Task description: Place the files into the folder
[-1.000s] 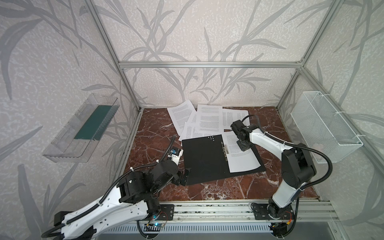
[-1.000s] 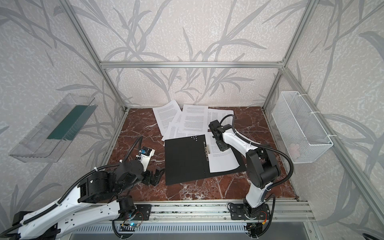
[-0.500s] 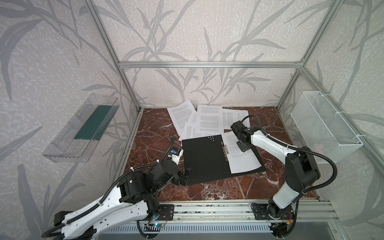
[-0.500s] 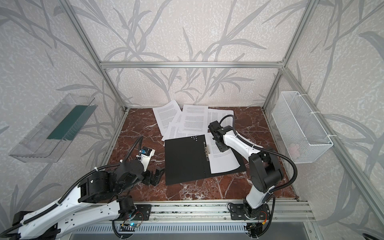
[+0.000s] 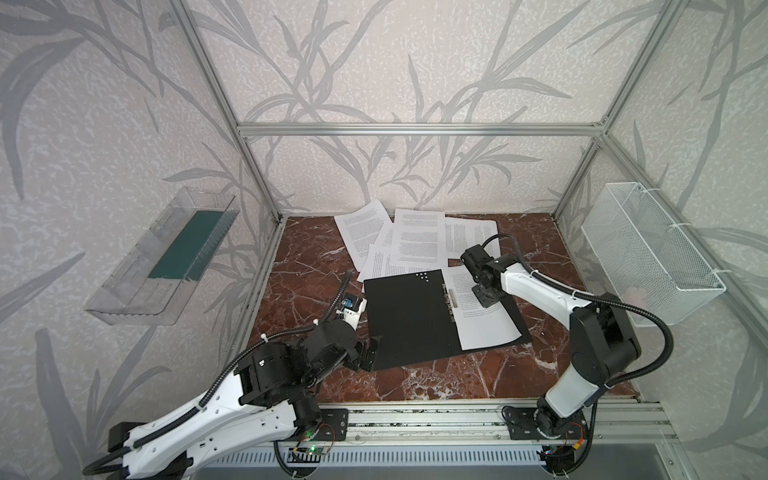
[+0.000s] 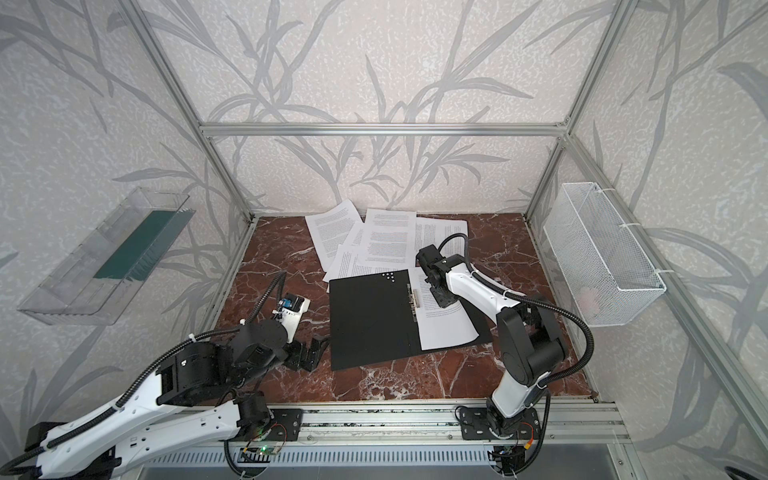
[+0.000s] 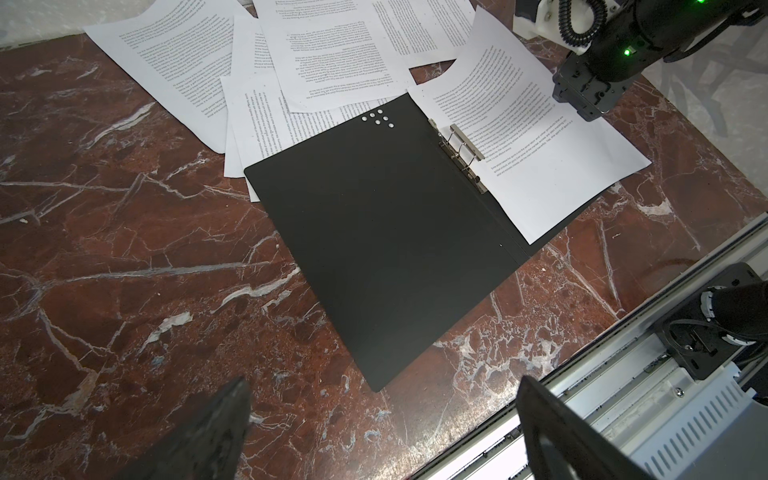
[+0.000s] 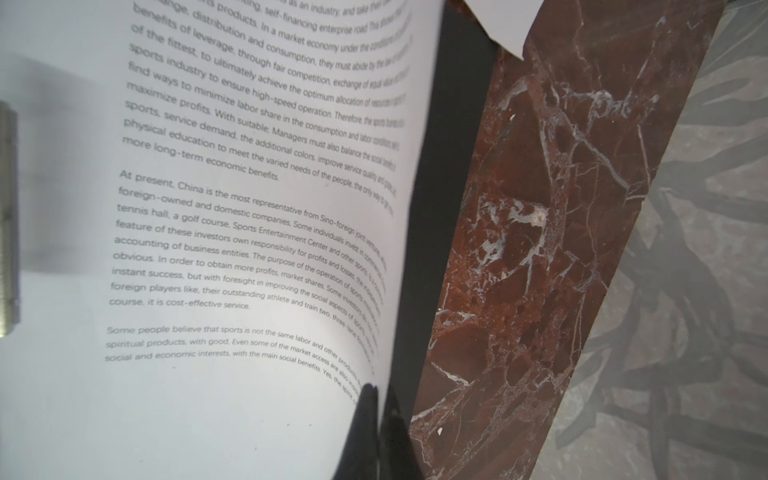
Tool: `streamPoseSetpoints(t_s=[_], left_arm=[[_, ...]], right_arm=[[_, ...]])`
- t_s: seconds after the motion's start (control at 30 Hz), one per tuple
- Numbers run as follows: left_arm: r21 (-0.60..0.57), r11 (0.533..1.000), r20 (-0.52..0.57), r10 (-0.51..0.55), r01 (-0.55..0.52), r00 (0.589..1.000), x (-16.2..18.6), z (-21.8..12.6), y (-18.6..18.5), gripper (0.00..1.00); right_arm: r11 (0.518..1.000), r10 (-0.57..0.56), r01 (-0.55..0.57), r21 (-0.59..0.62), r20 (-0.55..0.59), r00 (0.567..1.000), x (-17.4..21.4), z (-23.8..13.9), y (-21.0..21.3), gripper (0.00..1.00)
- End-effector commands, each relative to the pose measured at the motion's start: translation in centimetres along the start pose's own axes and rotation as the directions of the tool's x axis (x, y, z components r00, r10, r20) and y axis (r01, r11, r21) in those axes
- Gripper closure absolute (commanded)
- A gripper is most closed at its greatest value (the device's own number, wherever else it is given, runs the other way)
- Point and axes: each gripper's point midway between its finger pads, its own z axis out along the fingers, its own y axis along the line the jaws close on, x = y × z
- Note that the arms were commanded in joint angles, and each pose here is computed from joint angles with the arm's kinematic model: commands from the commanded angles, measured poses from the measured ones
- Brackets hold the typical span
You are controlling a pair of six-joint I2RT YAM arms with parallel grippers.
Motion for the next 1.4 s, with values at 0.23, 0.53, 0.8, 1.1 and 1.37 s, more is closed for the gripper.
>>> streamPoseSetpoints(t_s=[0.23, 0.53, 0.8, 1.1, 1.37], left_arm=[[-0.034, 0.999, -0.009, 0.006, -0.006, 1.0, 0.2, -0.1, 0.7, 0.01], [-0.035, 0.999, -0.008, 0.007, -0.007, 1.0, 0.2, -0.1, 0.7, 0.01], [-0.037, 0.999, -0.007, 0.005, -0.006, 1.0, 0.2, -0.1, 0.8, 0.01], [-0.028, 1.0, -0.005, 0.003, -0.003, 1.0, 0.2, -0.2, 0.7, 0.01], [-0.021, 1.0, 0.001, -0.002, 0.002, 1.0, 0.2, -0.3, 0.6, 0.01]], right_arm=[[1.0, 0.019, -0.019, -0.014, 0.015, 1.0, -0.1, -0.6, 0.0, 1.0], [0.999, 0.028, -0.028, 0.016, -0.005, 1.0, -0.1, -0.2, -0.5, 0.65], [0.996, 0.062, -0.06, 0.072, -0.028, 0.998, -0.2, 0.6, -1.8, 0.41], [0.982, 0.186, -0.188, 0.011, 0.112, 0.976, -1.4, -3.7, -3.0, 0.32], [0.95, 0.13, -0.074, -0.302, 0.169, 0.977, -2.8, -5.9, 7.0, 0.33]])
